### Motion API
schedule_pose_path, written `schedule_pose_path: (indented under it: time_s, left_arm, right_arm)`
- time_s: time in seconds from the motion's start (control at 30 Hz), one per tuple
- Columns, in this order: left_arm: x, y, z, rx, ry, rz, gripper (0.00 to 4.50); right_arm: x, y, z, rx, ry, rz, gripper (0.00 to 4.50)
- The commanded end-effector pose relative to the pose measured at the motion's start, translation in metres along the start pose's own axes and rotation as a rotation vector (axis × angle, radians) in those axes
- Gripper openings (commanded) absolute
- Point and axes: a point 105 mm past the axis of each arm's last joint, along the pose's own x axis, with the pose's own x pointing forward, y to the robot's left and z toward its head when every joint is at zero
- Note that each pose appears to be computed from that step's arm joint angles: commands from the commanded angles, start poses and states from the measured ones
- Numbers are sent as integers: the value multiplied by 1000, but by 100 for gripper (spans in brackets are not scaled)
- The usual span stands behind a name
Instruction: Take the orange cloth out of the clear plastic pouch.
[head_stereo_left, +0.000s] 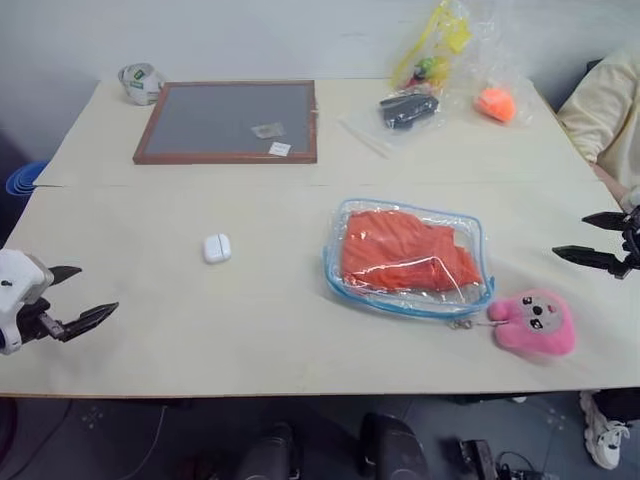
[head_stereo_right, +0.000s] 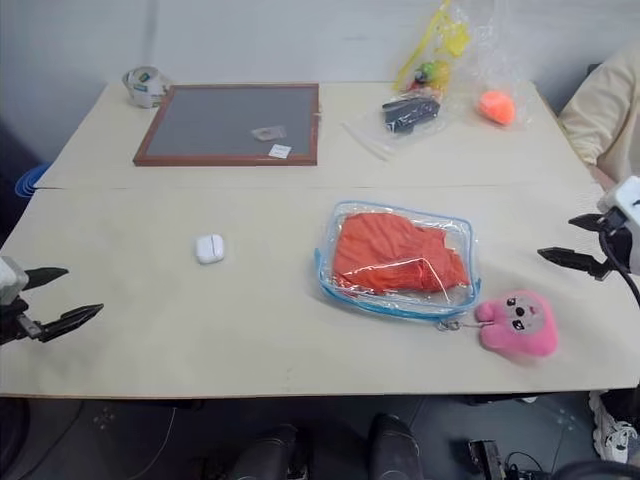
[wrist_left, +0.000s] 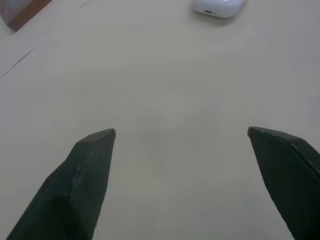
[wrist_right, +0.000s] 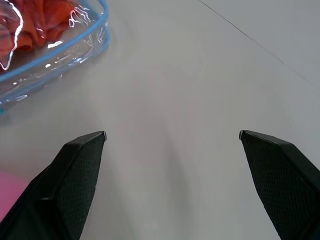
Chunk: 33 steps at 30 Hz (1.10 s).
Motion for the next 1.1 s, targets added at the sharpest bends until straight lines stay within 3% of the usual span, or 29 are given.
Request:
schedule_pose_path:
  time_s: [0.03,0.27,0.73,0.93,1.03,1.1]
  left_arm:
    - [-7,5,4,44,11,25,447]
    - [-8,-3,-3,12,28,11,447]
    - [-5,-3,7,-78,-28,16,447]
    - [6,-17,25,-159,-98,32,447]
    - [13,-24,41,-169,-103,94,447]
    - [27,-23,59,-275,-143,199,447]
  right_arm:
    - [-6,-5,5,-17,-11,-20,448]
    - [0,-4,2,-40,-6,-32,448]
    - [-1,-6,-1,16,-26,-52,448]
    - [2,1,26,-31,-130,32,448]
    - [6,14,54,-76,-228,134,448]
    - [10,32,84,-95,-333,227,448]
